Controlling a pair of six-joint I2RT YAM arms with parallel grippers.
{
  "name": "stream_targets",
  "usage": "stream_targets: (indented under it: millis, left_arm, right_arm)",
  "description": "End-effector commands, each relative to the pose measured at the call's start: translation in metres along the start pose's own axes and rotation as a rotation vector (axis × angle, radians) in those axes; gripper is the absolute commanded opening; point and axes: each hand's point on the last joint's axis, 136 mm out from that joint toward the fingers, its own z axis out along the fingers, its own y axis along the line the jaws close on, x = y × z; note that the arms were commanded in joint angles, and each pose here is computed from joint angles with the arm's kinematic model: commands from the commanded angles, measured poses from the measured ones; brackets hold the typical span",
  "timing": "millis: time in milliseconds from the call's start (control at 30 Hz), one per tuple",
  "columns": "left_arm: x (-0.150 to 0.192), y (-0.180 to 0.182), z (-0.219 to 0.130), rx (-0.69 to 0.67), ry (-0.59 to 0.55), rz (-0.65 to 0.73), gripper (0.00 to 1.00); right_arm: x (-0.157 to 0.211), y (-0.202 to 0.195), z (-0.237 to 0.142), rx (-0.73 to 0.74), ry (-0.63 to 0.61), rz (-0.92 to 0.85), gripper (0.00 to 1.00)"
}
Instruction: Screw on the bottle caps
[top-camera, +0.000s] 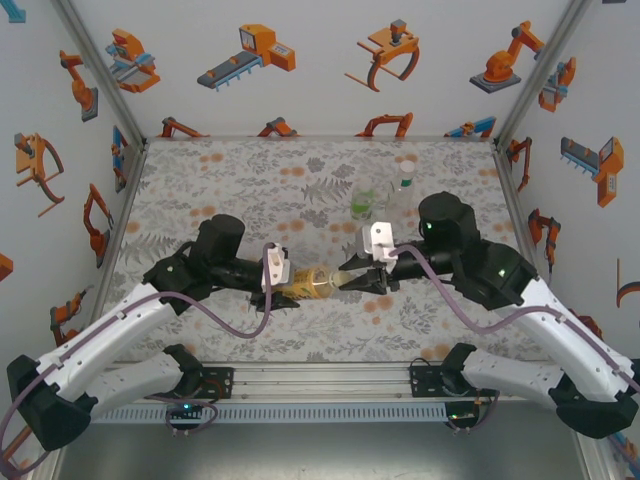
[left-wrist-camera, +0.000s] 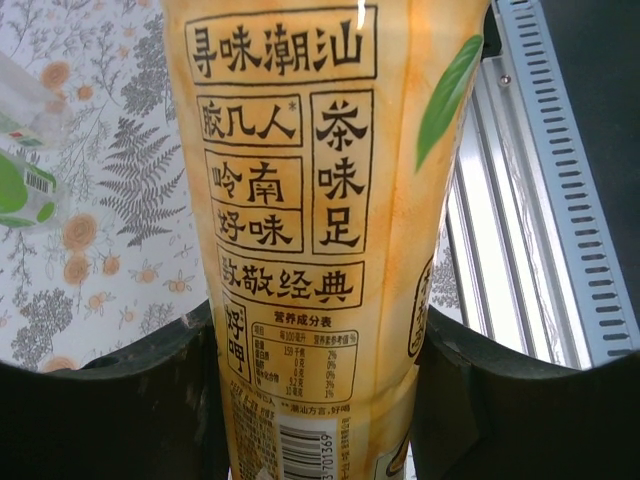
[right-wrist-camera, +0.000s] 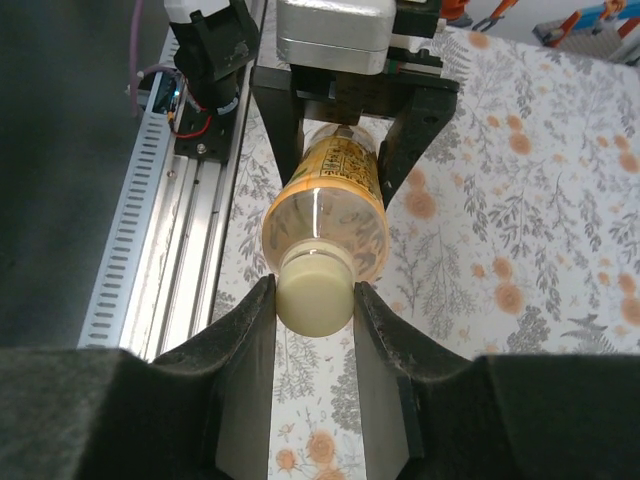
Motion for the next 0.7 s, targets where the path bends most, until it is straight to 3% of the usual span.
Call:
stream_targets:
  millis: [0,300,667]
  left_arm:
    - [-0.015,-0.009,-0.005,0.054,-0.047,0.013,0.00]
    - [-0.020,-0.018,-0.004,0.123,-0.074,-0.003,0.00]
    - [-0.034,-0.033,-0.004,0.289,-0.132,-0.073,0.00]
  right_arm:
    - [-0.006,0.006,-0.011,0.019,-0.015,-0.111,0.00]
    - [-0.005,0.024,-0.014,-0.080,-0.003,-0.197,0.00]
    - [-0.011,0.034,-0.026,-0.071,-0.028,-0.330,0.00]
